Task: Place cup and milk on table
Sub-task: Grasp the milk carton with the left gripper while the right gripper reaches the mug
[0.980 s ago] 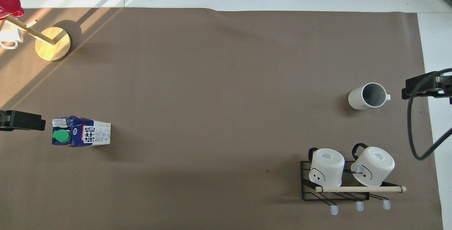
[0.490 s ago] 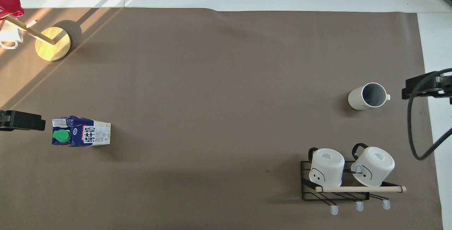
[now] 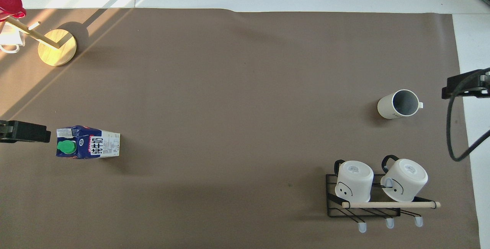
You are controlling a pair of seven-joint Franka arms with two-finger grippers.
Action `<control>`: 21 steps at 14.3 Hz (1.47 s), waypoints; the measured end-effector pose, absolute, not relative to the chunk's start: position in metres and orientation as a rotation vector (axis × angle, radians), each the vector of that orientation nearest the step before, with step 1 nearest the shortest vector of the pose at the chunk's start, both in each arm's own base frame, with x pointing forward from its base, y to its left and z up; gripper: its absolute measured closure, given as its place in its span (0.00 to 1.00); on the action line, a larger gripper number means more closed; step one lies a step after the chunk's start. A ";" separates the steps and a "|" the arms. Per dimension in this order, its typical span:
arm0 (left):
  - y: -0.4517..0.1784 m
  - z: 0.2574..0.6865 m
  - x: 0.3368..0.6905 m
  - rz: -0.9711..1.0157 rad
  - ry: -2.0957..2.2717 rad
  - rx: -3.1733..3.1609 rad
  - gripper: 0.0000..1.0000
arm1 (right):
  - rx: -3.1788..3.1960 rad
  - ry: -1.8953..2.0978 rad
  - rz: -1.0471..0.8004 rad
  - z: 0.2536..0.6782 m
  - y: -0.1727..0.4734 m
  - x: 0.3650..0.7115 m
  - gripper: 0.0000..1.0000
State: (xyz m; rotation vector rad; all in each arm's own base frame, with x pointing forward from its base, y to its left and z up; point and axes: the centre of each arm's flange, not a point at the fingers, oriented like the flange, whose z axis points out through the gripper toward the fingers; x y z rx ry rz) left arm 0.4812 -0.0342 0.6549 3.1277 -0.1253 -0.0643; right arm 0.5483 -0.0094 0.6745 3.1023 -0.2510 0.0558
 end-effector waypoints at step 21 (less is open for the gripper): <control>-0.015 0.510 0.459 0.040 -0.233 3.128 0.00 | 3.119 -0.174 0.075 0.390 -0.030 0.585 0.00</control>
